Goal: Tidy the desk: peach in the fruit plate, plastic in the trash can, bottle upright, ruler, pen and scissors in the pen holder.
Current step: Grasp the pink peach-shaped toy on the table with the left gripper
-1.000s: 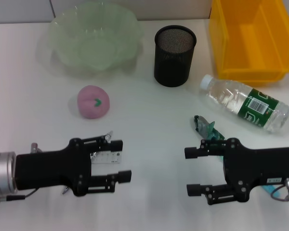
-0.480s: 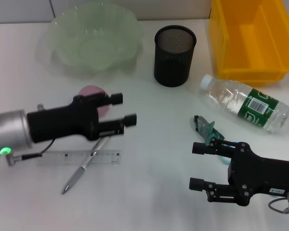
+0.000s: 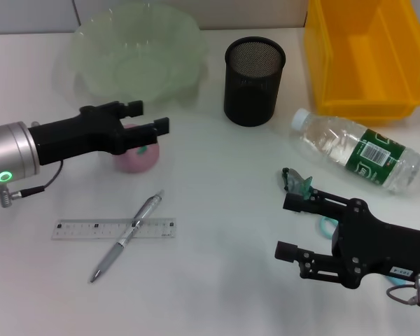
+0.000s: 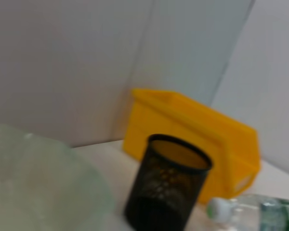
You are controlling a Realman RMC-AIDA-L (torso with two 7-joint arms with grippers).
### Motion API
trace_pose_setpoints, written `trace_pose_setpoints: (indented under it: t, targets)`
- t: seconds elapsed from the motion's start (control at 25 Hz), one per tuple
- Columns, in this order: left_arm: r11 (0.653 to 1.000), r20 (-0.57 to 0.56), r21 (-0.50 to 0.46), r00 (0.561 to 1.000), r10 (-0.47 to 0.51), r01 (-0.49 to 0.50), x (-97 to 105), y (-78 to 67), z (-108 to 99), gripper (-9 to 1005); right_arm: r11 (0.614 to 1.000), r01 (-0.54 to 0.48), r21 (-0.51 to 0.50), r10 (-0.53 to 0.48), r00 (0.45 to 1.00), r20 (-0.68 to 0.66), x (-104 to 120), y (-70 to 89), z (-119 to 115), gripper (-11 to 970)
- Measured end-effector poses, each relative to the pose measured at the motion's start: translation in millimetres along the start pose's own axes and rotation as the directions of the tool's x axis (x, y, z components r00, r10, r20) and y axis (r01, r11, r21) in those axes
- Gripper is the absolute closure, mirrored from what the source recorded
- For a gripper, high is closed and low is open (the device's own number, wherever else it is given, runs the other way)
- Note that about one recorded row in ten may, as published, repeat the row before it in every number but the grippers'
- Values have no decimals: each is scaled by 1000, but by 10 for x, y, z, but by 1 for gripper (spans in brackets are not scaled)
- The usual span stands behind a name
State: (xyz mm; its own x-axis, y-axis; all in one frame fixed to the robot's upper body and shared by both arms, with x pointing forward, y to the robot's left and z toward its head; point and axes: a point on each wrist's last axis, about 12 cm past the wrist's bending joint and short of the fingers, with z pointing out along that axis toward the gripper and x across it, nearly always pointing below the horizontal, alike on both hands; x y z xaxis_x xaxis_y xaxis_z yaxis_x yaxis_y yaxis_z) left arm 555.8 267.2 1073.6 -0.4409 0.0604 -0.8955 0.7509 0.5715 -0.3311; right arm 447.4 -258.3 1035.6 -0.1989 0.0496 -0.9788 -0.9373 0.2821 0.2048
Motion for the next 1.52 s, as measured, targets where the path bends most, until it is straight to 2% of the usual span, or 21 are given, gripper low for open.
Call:
trace_pose_setpoints:
  t: [0.2,0.24,0.36,1.04,1.48,1.52]
  targets:
    - [999,-10,-49,1000,2,-3,17,53,-33,271,1000,-3,14,3,1000,10,-1,-4,-6,195]
    - [993,-28,-118,999,15,-18,53,130,-66,271,1000,-5,16,5,1000,13,1,-2,-6,195]
    - [989,-57,-143,998,24,-32,78,161,-63,274,1000,-13,24,12,1000,24,3,-1,-1,195]
    - [977,-170,-186,983,71,-103,147,190,117,289,999,-3,34,2,999,40,-39,-53,44,194]
    - [975,-183,-193,980,74,-110,158,190,153,299,999,-5,42,3,999,36,-32,-62,51,195]
    - [975,-184,-191,980,76,-112,159,188,156,349,999,-6,44,5,999,36,-28,-63,51,195]
